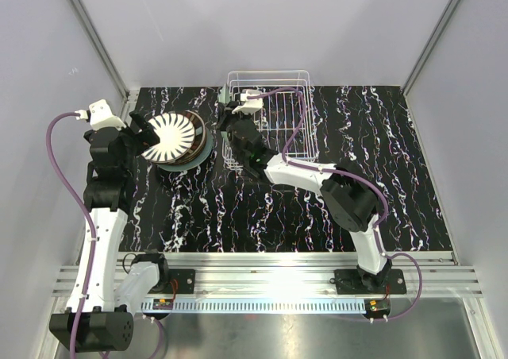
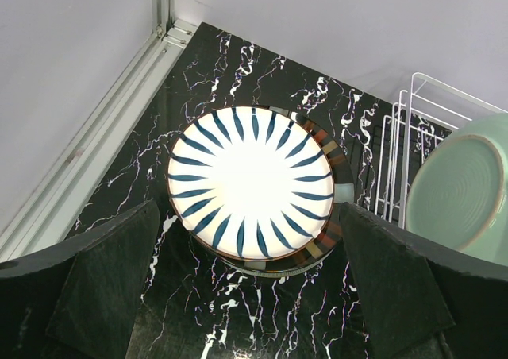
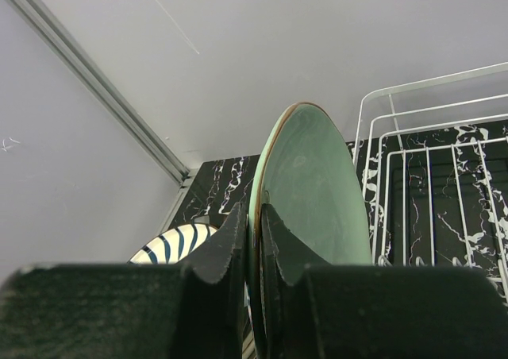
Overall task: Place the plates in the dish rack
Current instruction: Insert the plate into the dish rack, then grab a plate with the left arm
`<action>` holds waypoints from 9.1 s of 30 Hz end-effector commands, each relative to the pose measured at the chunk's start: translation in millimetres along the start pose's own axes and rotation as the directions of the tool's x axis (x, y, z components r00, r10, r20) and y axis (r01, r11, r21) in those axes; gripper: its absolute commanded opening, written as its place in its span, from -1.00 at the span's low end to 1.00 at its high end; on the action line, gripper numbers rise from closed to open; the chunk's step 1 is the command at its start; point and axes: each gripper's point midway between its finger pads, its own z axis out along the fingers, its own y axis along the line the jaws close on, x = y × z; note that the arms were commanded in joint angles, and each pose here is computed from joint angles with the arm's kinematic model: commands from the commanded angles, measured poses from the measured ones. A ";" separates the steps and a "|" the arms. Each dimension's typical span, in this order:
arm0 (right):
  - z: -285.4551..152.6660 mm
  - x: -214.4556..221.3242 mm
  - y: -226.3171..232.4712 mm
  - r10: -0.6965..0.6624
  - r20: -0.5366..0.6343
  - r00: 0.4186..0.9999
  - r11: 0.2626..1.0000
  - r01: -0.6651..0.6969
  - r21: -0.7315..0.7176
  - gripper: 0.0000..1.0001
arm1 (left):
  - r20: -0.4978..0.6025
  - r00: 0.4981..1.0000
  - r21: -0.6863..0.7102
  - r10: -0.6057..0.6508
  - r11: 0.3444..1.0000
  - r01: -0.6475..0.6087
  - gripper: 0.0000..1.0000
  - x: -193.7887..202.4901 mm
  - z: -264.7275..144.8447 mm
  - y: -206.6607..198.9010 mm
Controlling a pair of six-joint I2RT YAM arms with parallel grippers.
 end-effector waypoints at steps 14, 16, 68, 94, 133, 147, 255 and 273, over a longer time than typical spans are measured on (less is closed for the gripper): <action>-2.2 -8.0 6.5 0.070 0.007 0.998 0.997 -0.069 -0.023 -0.92 | 0.029 1.000 0.047 0.011 0.999 -0.013 0.98 -10.1 1.4 -10.4; -2.3 -3.7 6.5 0.056 -0.007 0.998 0.998 -0.056 -0.026 -0.87 | 0.026 1.000 0.047 0.011 0.999 -0.013 0.98 -9.4 1.8 -10.0; 16.4 -10.7 -0.7 -0.116 -0.115 0.987 0.993 0.118 0.016 -0.03 | 0.006 1.000 0.072 0.021 0.997 -0.021 0.98 -5.5 4.7 -14.8; 11.4 8.8 22.3 -0.141 -0.253 0.957 0.987 0.117 -0.107 0.25 | -0.006 1.000 0.077 0.024 0.997 -0.024 0.98 -3.6 6.0 -15.9; -113.4 -99.1 -24.0 -0.233 -0.295 0.927 0.968 0.194 -0.156 0.37 | -0.082 0.996 0.077 0.015 0.997 -0.009 0.98 10.0 15.4 -19.0; -204.9 -110.9 -114.0 -0.204 -0.370 0.906 0.974 0.225 0.014 0.36 | -0.146 0.988 -0.004 -0.055 0.998 0.055 0.98 24.9 29.6 -3.4; -91.2 49.0 85.8 -0.836 0.033 0.547 0.355 0.587 -0.727 0.51 | -0.346 0.863 -0.102 -0.368 0.929 0.355 -1.00 63.9 85.7 56.4; -70.6 132.6 130.1 -0.874 0.134 0.468 0.236 0.647 -0.725 0.56 | -0.362 0.839 -0.073 -0.407 0.909 0.410 -1.00 57.4 77.2 43.1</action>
